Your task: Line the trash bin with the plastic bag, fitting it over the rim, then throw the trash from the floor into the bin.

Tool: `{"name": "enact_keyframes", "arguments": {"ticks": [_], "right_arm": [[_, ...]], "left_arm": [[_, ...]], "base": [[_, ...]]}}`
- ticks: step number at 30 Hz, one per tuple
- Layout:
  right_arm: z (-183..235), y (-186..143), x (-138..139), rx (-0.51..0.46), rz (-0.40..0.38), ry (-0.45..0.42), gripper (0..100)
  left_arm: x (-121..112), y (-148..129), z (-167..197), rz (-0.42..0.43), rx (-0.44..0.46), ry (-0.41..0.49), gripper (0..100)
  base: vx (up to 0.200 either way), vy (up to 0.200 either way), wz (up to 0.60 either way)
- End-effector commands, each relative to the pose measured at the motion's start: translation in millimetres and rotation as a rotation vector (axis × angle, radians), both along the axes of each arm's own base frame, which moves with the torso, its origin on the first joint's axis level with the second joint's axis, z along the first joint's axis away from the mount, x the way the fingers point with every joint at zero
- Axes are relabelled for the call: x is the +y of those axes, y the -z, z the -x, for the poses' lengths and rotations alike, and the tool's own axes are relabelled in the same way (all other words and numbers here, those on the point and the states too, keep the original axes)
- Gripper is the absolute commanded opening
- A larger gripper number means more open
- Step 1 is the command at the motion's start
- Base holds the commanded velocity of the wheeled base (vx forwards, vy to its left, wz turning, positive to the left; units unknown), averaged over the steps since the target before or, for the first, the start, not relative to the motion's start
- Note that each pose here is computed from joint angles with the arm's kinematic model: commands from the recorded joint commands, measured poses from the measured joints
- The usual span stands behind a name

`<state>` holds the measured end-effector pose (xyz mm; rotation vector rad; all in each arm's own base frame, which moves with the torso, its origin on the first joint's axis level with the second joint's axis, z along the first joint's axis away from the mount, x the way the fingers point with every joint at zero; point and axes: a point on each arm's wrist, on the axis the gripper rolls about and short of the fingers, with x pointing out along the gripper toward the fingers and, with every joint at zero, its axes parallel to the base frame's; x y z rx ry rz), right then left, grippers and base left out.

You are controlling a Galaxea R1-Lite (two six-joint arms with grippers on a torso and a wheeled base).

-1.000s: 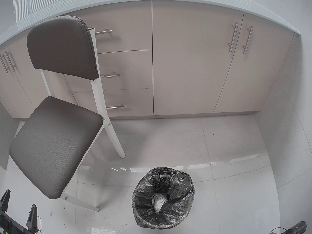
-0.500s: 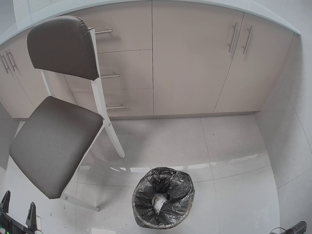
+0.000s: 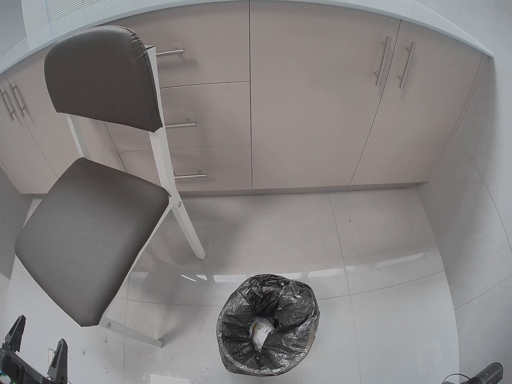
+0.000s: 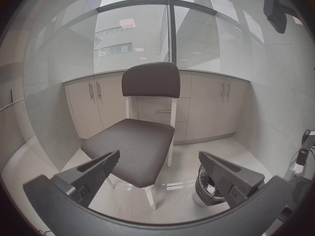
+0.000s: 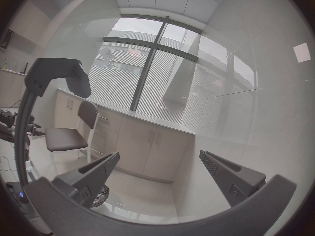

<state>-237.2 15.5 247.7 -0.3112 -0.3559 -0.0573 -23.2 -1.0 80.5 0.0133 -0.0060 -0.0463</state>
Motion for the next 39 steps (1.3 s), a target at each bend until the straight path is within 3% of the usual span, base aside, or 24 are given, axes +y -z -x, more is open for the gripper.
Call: {"name": "enact_keyframes", "arguments": {"ticks": [1, 6, 9, 12, 14, 15, 17, 19, 20, 23, 26, 28, 31, 36, 37, 39], "right_arm": [[-11, 5, -22, 0.024, 0.074, -0.093, 100], [-1, 24, -16, -0.005, 0.021, -0.027, 100], [1, 36, -15, 0.111, -0.015, -0.02, 100], [2, 42, -15, 0.163, -0.059, -0.04, 100], [-22, 39, -15, 0.173, -0.169, -0.069, 100], [-30, 34, -16, 0.133, -0.24, -0.088, 100], [-48, 18, -16, -0.04, -0.422, -0.16, 100], [-52, 16, -16, -0.069, -0.445, -0.172, 100], [-81, 5, -17, -0.299, -0.511, -0.221, 100], [-115, 23, -17, -0.281, -0.473, -0.16, 100], [-175, 82, -18, -0.053, -0.304, -0.025, 100], [-194, 110, -18, 0.012, -0.25, 0.004, 100], [-210, 144, -18, 0.07, -0.242, 0.018, 100], [-213, 154, -19, 0.16, -0.303, 0.058, 100], [-214, 164, -19, 0.258, -0.304, 0.092, 100], [-213, 167, -19, 0.293, -0.315, 0.101, 100]], "left_arm": [[0, 5, 0, 0.001, 0.004, 0.0, 100], [0, 5, 0, 0.006, 0.004, 0.0, 100], [0, 5, 0, 0.001, 0.006, 0.0, 100], [0, 5, 0, 0.006, 0.006, -0.002, 100], [0, 5, 0, -0.001, 0.006, -0.011, 100], [0, 5, 0, -0.005, 0.006, -0.011, 100], [0, 5, 0, 0.001, 0.006, -0.013, 100], [0, 5, 0, 0.001, 0.006, -0.013, 100], [0, 5, 0, -0.001, 0.006, -0.011, 100], [0, 5, 0, -0.001, 0.006, -0.011, 100], [0, 5, 0, -0.001, 0.006, -0.011, 100], [0, 5, 0, -0.001, 0.006, -0.011, 100], [0, 5, 0, -0.001, 0.006, -0.011, 100], [0, 5, 0, -0.001, 0.006, -0.011, 100], [0, 5, 0, -0.001, 0.006, -0.013, 100], [0, 5, 0, -0.001, 0.006, -0.013, 100]], "base": [[0.0, 0.0, 0.0], [0.0, 0.0, 0.0], [0.0, 0.0, 0.0], [0.0, 0.0, 0.0], [0.0, 0.0, 0.0], [0.0, 0.0, 0.0], [0.0, 0.0, 0.0], [0.0, 0.0, 0.0], [0.0, 0.0, 0.0], [0.0, 0.0, 0.0], [0.0, 0.0, 0.0], [0.0, 0.0, 0.0], [0.0, 0.0, 0.0], [0.0, 0.0, 0.0], [0.0, 0.0, 0.0], [0.0, 0.0, 0.0]]}}
